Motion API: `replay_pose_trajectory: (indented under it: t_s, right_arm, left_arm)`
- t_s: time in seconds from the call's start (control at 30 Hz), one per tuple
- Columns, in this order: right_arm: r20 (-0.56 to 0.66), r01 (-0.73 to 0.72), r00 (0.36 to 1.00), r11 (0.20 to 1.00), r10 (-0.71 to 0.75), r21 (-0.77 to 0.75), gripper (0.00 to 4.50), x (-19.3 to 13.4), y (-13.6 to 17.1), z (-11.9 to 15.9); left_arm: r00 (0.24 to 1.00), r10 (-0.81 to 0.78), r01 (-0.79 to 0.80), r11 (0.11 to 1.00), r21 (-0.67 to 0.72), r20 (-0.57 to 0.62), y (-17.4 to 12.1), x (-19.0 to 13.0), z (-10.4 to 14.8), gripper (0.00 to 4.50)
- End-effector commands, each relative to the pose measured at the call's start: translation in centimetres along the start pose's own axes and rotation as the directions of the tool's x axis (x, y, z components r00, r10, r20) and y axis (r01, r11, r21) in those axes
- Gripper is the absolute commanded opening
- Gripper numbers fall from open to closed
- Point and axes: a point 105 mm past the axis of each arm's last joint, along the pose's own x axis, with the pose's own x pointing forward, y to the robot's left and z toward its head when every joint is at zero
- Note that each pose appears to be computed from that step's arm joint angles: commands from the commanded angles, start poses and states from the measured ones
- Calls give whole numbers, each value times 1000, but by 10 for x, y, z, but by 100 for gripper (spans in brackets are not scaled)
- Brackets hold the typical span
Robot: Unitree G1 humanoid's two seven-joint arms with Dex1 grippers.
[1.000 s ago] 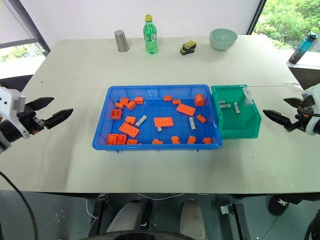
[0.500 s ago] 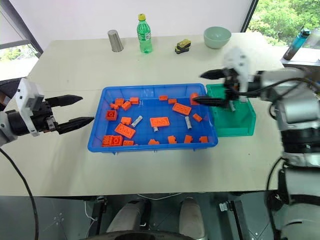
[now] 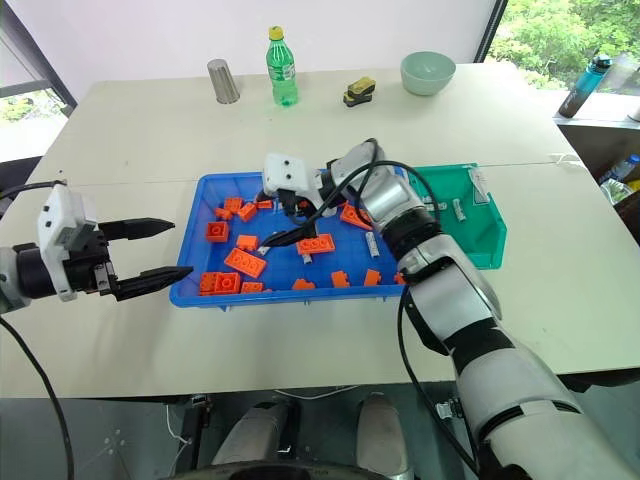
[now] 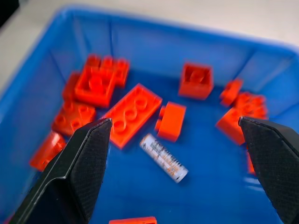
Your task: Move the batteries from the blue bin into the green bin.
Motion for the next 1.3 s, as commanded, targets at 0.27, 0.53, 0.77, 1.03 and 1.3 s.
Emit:
replay_pose_trajectory:
  t_s: [0.27,0.53,0.77,1.03,1.3]
  right_arm:
    - [-121,12,992,989,-29,-146,447,26,-6,-4]
    - [-155,18,987,985,-45,-171,447,42,-2,-9]
    - [-196,-86,979,984,55,-158,318,42,15,-26]
    - [-143,-68,988,992,52,-109,10,32,12,-23]
    - [69,64,996,997,-60,-52,10,-8,-10,14]
  left_arm:
    - [997,78,-78,997,-4,22,-11,-12,0,450]
    - [993,113,-113,994,1,29,-9,-15,2,450]
    - [991,128,-128,992,9,37,-4,-15,5,450]
    - [991,120,-122,992,28,56,6,-7,12,450]
    - [997,46,-46,999,4,66,4,9,9,450]
